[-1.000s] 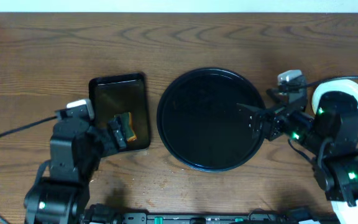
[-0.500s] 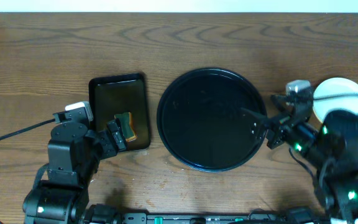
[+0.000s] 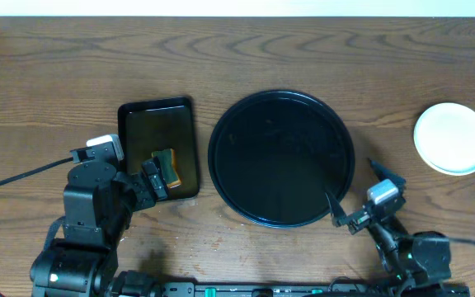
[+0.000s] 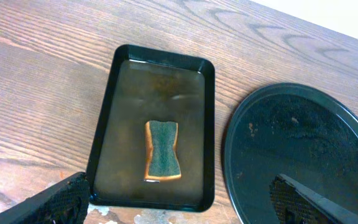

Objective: Clean dirty plates on tray and stack at the side

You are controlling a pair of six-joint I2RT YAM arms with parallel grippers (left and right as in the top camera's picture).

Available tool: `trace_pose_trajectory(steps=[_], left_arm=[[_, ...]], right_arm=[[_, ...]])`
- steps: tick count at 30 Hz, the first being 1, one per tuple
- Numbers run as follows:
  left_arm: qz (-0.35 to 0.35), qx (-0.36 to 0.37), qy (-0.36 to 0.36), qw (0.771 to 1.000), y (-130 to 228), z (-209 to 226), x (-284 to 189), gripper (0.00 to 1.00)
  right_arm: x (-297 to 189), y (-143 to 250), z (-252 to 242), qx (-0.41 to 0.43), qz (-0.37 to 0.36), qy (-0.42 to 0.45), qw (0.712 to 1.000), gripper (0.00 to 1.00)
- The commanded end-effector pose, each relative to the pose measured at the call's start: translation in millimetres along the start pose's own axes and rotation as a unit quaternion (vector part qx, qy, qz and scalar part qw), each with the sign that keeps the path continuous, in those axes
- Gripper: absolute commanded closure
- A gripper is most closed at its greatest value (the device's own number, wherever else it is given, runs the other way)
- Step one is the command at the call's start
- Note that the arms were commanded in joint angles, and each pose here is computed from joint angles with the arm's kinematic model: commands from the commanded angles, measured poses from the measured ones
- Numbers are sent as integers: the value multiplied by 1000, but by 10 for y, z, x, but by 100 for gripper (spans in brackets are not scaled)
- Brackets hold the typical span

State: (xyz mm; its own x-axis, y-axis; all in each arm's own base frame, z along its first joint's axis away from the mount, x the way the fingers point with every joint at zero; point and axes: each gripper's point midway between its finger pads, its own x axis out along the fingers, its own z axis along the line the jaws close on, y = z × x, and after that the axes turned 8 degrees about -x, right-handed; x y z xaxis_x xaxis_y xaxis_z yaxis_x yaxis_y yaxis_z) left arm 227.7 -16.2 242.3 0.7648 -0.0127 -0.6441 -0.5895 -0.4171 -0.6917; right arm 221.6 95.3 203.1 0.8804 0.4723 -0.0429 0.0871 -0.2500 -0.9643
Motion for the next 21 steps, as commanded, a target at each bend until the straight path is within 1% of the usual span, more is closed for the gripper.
trace_pose_trajectory(steps=[1, 5, 9, 14, 21], left_arm=[[-9, -5, 2, 1000, -61, -16, -41, 7], [-9, -5, 2, 1000, -61, -16, -41, 7], [-9, -5, 2, 1000, -61, -16, -41, 7], [-9, -5, 2, 1000, -61, -16, -41, 7], [-9, -5, 3, 1000, -60, -17, -41, 7]], right_arm=[[-44, 70, -135, -39, -4, 50, 998, 1], [-18, 209, -196, -39, 3, 72, 997, 1], [17, 262, -225, -44, -14, 87, 995, 1], [16, 264, -224, -43, -13, 87, 995, 1], [25, 495, -161, -32, 33, 72, 996, 1]])
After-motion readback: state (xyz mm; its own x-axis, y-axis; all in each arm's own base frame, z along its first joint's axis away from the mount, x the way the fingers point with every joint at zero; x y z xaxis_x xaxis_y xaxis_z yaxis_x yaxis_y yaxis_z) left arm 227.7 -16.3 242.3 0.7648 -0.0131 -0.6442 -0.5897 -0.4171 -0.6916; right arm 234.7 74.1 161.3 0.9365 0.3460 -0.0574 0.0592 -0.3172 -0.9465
